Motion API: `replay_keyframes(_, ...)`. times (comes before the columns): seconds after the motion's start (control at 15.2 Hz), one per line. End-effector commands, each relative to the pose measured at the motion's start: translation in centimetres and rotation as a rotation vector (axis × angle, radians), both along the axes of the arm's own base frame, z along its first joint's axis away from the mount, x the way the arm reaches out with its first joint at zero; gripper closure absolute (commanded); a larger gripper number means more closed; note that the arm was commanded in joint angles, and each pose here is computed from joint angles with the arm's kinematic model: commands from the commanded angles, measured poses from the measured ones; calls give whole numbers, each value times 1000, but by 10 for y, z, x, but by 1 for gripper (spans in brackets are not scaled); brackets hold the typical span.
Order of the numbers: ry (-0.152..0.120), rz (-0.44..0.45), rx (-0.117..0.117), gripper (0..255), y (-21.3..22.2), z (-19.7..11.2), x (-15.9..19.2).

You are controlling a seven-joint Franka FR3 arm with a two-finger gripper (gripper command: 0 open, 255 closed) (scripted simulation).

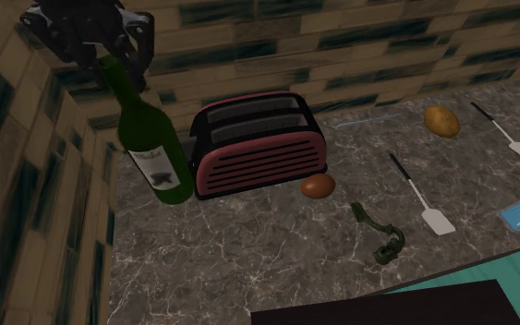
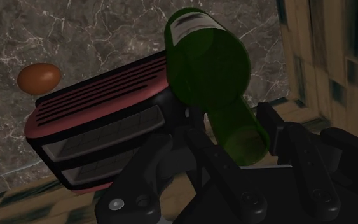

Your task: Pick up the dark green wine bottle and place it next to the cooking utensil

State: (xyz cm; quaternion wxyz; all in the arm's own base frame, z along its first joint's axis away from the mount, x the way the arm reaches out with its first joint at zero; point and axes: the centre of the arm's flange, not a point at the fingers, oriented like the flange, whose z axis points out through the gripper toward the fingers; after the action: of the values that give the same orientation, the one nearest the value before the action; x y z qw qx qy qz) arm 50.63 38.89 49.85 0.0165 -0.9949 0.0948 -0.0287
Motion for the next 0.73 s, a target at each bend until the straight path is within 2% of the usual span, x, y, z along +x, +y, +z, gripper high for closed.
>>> replay_keyframes(0.0,0,0,0,255,0,10,0)
replay_keyframes(0.66,0,0,0,255,0,63,0)
